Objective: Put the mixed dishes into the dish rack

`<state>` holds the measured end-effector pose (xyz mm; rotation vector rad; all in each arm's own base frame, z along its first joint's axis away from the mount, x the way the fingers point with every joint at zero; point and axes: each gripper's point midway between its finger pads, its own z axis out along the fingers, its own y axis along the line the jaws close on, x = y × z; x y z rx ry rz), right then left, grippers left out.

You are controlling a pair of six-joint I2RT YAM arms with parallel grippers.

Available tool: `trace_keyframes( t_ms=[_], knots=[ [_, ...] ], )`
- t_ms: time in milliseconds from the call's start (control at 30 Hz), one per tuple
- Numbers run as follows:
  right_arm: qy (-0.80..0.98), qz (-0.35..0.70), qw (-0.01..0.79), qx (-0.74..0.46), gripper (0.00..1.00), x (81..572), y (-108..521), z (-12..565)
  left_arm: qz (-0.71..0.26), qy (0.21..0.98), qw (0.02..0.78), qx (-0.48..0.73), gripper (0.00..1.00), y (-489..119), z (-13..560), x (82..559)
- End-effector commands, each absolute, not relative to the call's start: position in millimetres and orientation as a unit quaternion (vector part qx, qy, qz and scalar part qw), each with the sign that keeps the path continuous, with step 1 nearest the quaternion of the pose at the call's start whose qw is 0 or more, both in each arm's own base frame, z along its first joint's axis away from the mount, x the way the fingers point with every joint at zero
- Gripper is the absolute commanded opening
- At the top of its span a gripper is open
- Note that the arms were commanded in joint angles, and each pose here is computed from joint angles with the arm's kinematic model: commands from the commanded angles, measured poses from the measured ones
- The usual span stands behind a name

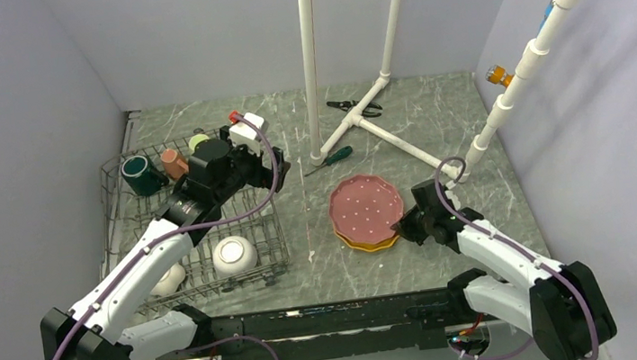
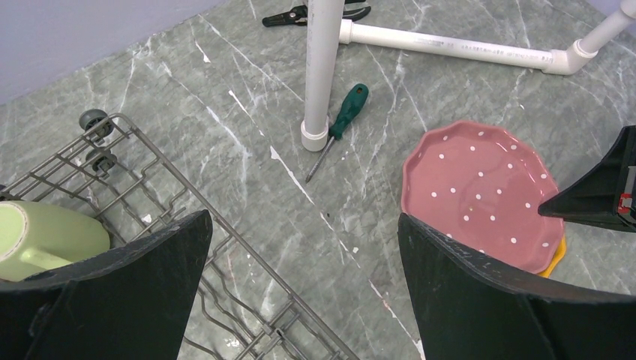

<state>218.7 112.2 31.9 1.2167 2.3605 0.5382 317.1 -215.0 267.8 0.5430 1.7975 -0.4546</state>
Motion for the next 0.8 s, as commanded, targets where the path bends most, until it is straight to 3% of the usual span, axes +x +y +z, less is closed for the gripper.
trace_keyframes(
  t_ms=[0,400,767],
  knots=[
    [0.832,0.203,0.234,0.459,0.0,223,108,32,-0.204,0.746,0.589,0.234,0.99,-221,293,319],
    [0.766,0.343,0.313,0.445,0.0,240,123,83,-0.211,0.75,0.579,0.241,0.99,-226,287,319],
    [0.753,0.388,0.333,0.414,0.0,245,133,105,-0.213,0.755,0.57,0.246,0.99,-230,280,321]
  ],
)
